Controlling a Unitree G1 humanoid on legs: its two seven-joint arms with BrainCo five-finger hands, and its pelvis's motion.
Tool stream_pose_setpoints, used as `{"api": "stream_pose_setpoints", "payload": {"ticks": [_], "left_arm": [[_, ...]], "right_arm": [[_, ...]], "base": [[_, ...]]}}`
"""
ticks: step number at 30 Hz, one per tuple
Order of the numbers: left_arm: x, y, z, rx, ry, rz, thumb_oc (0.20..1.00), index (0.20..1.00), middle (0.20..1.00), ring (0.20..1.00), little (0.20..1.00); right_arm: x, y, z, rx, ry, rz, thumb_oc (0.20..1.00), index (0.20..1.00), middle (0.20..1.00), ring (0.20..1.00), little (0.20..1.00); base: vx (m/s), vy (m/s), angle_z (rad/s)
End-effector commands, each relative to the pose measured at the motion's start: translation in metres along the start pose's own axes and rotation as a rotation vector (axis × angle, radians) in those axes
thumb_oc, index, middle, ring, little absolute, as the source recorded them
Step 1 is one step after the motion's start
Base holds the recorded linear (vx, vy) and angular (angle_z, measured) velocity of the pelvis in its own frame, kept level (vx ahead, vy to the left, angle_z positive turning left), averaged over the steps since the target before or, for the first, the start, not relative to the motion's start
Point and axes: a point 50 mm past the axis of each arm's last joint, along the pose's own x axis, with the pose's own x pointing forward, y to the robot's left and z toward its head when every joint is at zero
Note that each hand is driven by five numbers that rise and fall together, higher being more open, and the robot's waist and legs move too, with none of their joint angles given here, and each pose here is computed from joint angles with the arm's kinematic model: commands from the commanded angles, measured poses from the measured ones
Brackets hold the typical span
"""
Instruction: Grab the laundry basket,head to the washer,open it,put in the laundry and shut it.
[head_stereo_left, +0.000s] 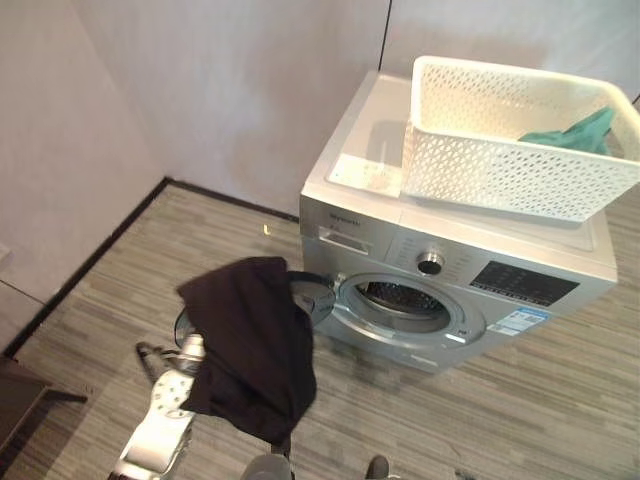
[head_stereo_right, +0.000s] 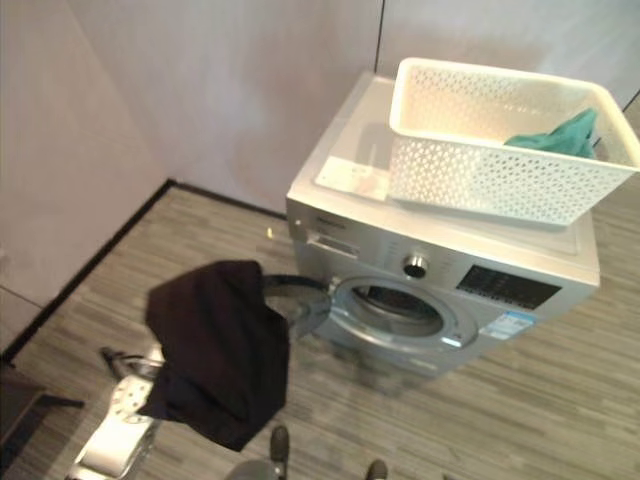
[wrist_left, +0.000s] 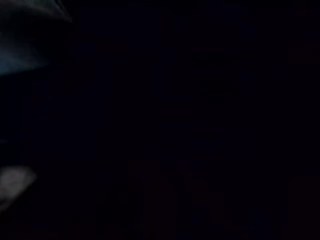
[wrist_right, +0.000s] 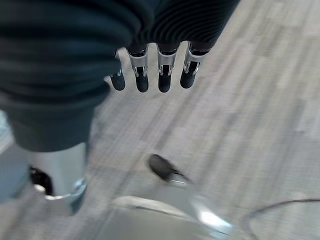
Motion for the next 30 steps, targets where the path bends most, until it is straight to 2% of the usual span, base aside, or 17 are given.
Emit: {"api": "stream_pose_setpoints", "payload": {"ticks": [1,6,10,13,17,20,26,27,28,30], "left_arm": [[0.024,0.006,0.039,0.136,-0.218,-0.027,0.200,0.200,0.200,0.200,0.200],[0.037,-0.018,0.028,0.254,-0.195,-0.175,0.200,0.200,0.200,0.200,0.200],[0.046,-0.036,0.024,0.218,-0.187,-0.221,0.200,0.200,0.200,0.200,0.200],[0.058,-0.059,0.022,0.147,-0.168,-0.280,0.200,0.200,0.200,0.200,0.200],[0.077,-0.080,0.030,0.158,-0.197,-0.346,0.200,0.200,0.200,0.200,0.200],[0.087,-0.080,0.031,0.134,-0.185,-0.280,0.200,0.200,0.200,0.200,0.200],[0.094,-0.078,0.020,0.117,-0.124,-0.224,0.200,0.200,0.200,0.200,0.200],[0.095,-0.077,0.020,0.116,-0.122,-0.215,0.200,0.200,0.200,0.200,0.200],[0.097,-0.075,0.020,0.117,-0.120,-0.200,0.200,0.200,0.200,0.200,0.200],[0.102,-0.070,0.028,0.145,-0.163,-0.177,0.200,0.200,0.200,0.200,0.200]], "right_arm": [[0.000,0.002,0.006,-0.026,-0.027,-0.012,1.000,1.000,1.000,1.000,1.000],[0.001,-0.004,0.020,-0.028,-0.074,-0.028,1.000,1.000,1.000,1.000,1.000],[0.003,-0.015,0.035,0.012,-0.108,-0.073,1.000,1.000,1.000,1.000,1.000],[0.006,-0.034,0.050,0.031,-0.106,-0.141,1.000,1.000,1.000,1.000,1.000],[0.005,-0.040,0.060,0.064,-0.157,-0.165,1.000,1.000,1.000,1.000,1.000],[0.003,-0.040,0.079,-0.021,-0.231,-0.186,1.000,1.000,1.000,1.000,1.000],[0.003,-0.040,0.102,-0.034,-0.278,-0.218,1.000,1.000,1.000,1.000,1.000],[0.002,-0.036,0.105,-0.113,-0.291,-0.221,1.000,1.000,1.000,1.000,1.000],[0.001,-0.027,0.115,-0.303,-0.339,-0.222,1.000,1.000,1.000,1.000,1.000],[-0.003,-0.010,0.129,-0.538,-0.419,-0.180,1.000,1.000,1.000,1.000,1.000]], "base": [[-0.01,0.201,-0.01],[0.00,0.174,-0.10],[0.05,0.037,0.14],[0.17,-0.274,0.46],[0.11,-0.392,1.06],[-0.02,-0.419,1.03],[-0.05,-0.114,0.15],[-0.06,-0.015,0.00],[-0.06,0.003,0.00],[-0.09,0.017,-0.24]]}}
